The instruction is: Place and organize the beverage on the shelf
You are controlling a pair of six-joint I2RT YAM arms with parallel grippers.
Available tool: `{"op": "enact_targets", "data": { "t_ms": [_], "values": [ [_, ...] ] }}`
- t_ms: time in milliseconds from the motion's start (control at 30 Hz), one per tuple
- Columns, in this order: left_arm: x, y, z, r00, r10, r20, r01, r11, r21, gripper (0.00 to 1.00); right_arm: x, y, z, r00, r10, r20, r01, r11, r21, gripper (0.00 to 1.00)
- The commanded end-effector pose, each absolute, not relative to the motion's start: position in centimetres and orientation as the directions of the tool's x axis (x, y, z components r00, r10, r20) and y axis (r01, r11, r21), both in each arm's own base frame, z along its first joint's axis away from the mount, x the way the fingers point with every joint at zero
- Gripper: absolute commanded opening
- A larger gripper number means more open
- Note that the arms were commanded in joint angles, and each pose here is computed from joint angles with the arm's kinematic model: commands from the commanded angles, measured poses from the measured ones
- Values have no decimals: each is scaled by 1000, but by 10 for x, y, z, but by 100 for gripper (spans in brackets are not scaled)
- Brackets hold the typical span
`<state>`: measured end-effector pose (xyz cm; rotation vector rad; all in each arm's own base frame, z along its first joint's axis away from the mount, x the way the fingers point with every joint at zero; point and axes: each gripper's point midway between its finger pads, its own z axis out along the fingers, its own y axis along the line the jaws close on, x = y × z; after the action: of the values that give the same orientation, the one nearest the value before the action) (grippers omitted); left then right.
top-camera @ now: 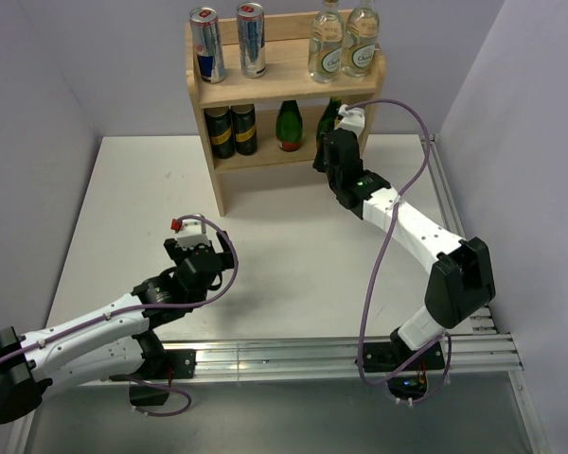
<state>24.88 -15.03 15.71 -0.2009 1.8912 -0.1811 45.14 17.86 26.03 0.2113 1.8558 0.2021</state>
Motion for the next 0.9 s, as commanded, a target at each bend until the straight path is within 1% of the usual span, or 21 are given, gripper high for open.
{"op": "enact_targets", "data": {
  "t_ms": [0,267,400,467,500,533,567,600,633,867],
  "values": [
    [250,-152,165,-300,-251,-920,-53,968,-247,99,467,166,290,-202,266,-943,69,964,257,29],
    [251,-153,163,-303,-247,-921,-54,969,-242,99,477,149,289,-193,270,-943,101,962,255,28],
    [251,-153,163,-304,-243,-921,-56,970,-238,99,479,150,287,-201,274,-940,94,961,260,28],
    [251,-152,162,-306,-239,-922,-59,971,-232,99,477,154,289,-205,284,-937,73,959,274,31],
    [251,-152,161,-306,-239,-922,-61,971,-232,99,475,155,290,-206,289,-935,62,957,282,35],
    [251,-152,161,-306,-240,-921,-61,971,-233,99,474,156,291,-208,294,-933,55,956,289,59],
    [251,-151,162,-304,-242,-922,-62,970,-234,99,471,161,293,-215,298,-930,29,954,299,75],
    [251,-151,162,-304,-242,-922,-62,970,-234,99,468,162,295,-213,299,-930,19,953,302,94],
    [251,-151,162,-304,-242,-922,-62,970,-234,99,466,163,297,-211,300,-930,12,952,304,100],
    [252,-150,163,-300,-242,-923,-71,970,-232,99,446,171,312,-199,316,-928,-30,944,328,100]
  ]
}}
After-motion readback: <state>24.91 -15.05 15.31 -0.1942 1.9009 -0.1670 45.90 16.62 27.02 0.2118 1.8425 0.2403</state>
